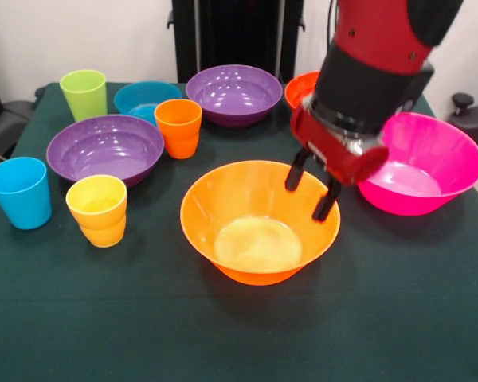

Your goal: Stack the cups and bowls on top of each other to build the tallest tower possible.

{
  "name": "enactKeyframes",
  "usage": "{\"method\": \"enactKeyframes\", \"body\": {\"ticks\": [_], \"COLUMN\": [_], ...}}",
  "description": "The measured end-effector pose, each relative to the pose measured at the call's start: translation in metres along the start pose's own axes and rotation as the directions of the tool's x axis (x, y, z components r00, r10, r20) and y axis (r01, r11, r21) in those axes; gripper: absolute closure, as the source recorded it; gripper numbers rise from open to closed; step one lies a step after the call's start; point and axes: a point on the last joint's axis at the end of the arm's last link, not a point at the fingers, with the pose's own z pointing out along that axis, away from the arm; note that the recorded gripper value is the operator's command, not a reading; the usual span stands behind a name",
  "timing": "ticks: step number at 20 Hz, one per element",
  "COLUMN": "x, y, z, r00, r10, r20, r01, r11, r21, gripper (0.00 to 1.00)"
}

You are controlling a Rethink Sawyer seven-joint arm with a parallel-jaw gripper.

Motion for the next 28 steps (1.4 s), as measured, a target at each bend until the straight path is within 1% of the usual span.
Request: {"method": "enactKeyframes", "body": {"ticks": [4,8,9,12,13,15,17,21,24,25,27,28], "x": [0.008,0.014,0.017,0.021,0.026,0.031,0.037,0.050,0.058,0.062,0.067,0.072], "y": [-0.021,-0.045,-0.054,-0.064,-0.074,-0.082,-0.093,-0.110,-0.123,-0.131,-0.139,-0.148], "z": [-0.015,-0.025,-0.026,-0.026,-0.024,-0.020,-0.013,-0.001,0.005,0.009,0.013,0.017], "r00": [0.9992,0.9967,0.9954,0.9945,0.9940,0.9938,0.9939,0.9950,0.9953,0.9955,0.9956,0.9953], "r10": [0.033,0.073,0.088,0.098,0.102,0.102,0.098,0.081,0.066,0.056,0.045,0.034], "r20": [-0.022,-0.036,-0.037,-0.036,-0.040,-0.044,-0.049,-0.059,-0.070,-0.076,-0.082,-0.091], "r01": [-0.033,-0.074,-0.089,-0.099,-0.103,-0.103,-0.099,-0.080,-0.064,-0.052,-0.039,-0.026], "r11": [0.9995,0.9972,0.9957,0.9946,0.9943,0.9944,0.9950,0.9967,0.9972,0.9971,0.9966,0.9957], "r21": [-0.002,-0.016,-0.024,-0.030,-0.029,-0.023,-0.010,0.015,0.040,0.055,0.073,0.089], "gripper": [0.00,0.00,0.00,0.00,0.00,0.00,0.00,0.00,0.00,0.00,0.00,0.00]}}
